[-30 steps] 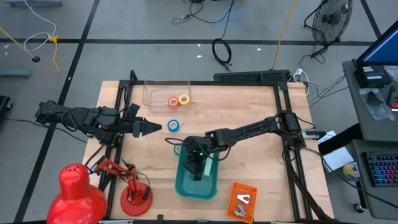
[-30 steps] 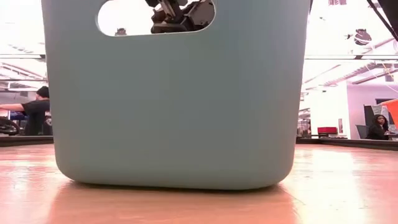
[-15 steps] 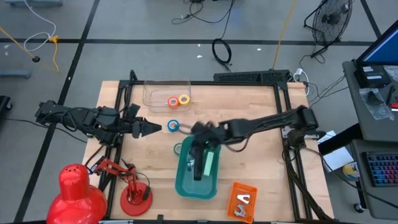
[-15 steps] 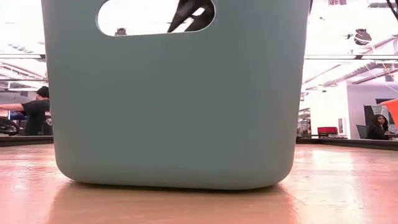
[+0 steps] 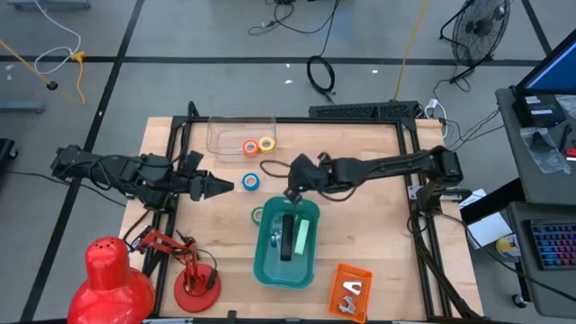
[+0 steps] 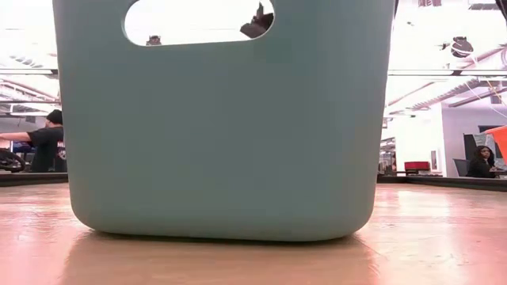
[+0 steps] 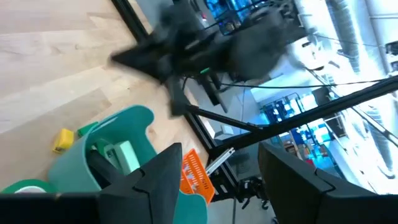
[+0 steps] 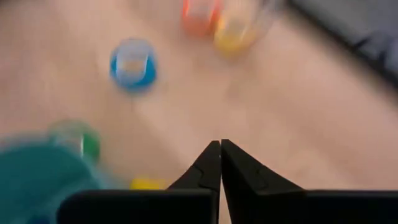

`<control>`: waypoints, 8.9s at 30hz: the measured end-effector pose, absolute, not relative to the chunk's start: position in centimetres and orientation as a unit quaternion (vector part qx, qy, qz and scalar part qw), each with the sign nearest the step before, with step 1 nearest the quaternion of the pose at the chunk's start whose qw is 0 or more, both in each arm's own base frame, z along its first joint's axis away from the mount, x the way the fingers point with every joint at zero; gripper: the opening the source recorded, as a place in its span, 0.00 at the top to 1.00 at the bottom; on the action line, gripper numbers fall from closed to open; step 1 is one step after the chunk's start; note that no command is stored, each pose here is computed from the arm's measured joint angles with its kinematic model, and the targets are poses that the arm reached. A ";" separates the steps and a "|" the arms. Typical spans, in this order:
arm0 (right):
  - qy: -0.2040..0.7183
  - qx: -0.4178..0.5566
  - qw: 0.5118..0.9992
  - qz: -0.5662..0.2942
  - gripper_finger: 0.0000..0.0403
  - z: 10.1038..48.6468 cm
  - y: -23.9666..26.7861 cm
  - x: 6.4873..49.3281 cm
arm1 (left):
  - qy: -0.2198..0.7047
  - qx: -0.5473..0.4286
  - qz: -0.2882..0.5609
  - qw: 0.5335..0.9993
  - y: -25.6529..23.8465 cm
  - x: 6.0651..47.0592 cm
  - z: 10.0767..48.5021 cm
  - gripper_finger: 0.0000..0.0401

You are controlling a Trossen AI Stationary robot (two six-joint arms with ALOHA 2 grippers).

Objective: Pick and place Stapler, Stapler remover, tape
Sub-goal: Adjust the green bin, then put the blue tape into the transparent bin, then put the green stapler into the green bin

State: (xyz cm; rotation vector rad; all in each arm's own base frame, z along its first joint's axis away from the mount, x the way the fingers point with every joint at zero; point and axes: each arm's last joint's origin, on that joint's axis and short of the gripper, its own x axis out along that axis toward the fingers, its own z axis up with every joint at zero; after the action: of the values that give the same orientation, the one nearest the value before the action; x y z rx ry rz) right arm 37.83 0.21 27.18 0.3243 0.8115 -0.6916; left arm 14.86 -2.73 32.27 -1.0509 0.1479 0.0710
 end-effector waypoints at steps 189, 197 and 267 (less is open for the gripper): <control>0.220 0.165 0.956 -0.100 0.68 39.1 2.6 25.7 | 0.522 -0.282 0.186 0.783 7.1 30.1 29.3 0.82; 0.242 0.165 0.948 -0.127 0.68 38.6 1.5 25.6 | 0.511 -0.314 0.202 0.775 3.8 31.0 24.9 0.68; 0.482 0.207 0.850 0.051 0.68 15.5 -2.0 34.8 | 0.456 -0.274 0.128 0.837 7.9 28.4 25.0 0.55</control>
State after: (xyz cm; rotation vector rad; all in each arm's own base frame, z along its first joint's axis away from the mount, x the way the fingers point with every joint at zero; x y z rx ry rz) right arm 34.78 -1.98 15.51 0.4361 1.0157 0.1082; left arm 28.41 7.91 24.98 -0.5803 0.9657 0.2700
